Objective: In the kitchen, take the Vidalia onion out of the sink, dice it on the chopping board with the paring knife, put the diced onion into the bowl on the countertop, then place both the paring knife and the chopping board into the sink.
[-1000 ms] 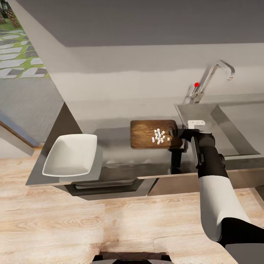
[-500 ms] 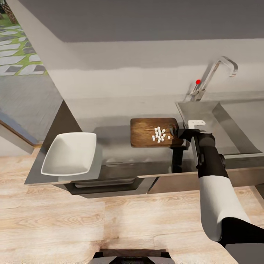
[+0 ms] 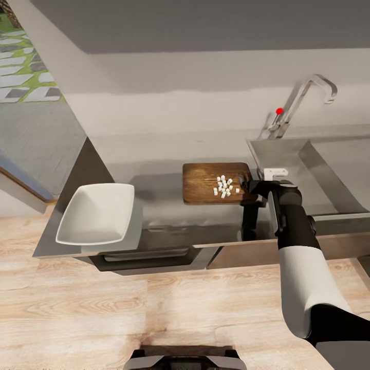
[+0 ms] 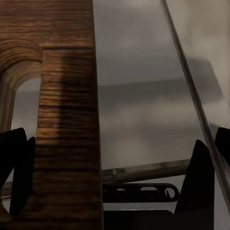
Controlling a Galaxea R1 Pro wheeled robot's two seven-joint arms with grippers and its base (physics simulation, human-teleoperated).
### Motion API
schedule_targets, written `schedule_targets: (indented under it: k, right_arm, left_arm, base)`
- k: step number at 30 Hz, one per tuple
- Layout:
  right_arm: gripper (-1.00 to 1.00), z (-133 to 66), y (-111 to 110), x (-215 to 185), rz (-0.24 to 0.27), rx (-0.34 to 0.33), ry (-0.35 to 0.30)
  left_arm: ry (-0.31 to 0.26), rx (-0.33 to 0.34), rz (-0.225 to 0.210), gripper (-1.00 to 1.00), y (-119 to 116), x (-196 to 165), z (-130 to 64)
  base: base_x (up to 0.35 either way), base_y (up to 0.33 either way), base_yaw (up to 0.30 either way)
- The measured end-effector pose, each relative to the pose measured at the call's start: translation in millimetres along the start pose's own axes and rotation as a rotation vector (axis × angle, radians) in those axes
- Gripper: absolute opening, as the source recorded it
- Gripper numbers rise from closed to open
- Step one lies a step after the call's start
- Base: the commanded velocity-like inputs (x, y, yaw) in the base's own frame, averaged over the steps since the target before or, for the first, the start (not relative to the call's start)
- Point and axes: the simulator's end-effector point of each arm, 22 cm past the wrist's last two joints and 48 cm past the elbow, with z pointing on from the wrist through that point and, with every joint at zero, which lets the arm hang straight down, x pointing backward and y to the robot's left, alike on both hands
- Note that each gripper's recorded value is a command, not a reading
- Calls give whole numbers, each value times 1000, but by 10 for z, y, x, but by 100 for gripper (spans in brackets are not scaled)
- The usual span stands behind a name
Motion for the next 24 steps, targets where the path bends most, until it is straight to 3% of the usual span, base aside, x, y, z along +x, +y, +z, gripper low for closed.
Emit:
schedule_targets:
  k: [16,17,24]
  right_arm:
    - [100,1,-35,3,4,-2,1]
    - [-100,1,-35,3,3,-2,1]
    - [-100,0,-34,1,1,0,1]
  left_arm:
    - [2,-1,1,100,8,12,-3]
    - [3,-1,1,100,7,12,-3]
    - [3,-1,1,100,8,14,-3]
  base:
    - [0,0,0]
    - [0,0,0]
    - [0,0,0]
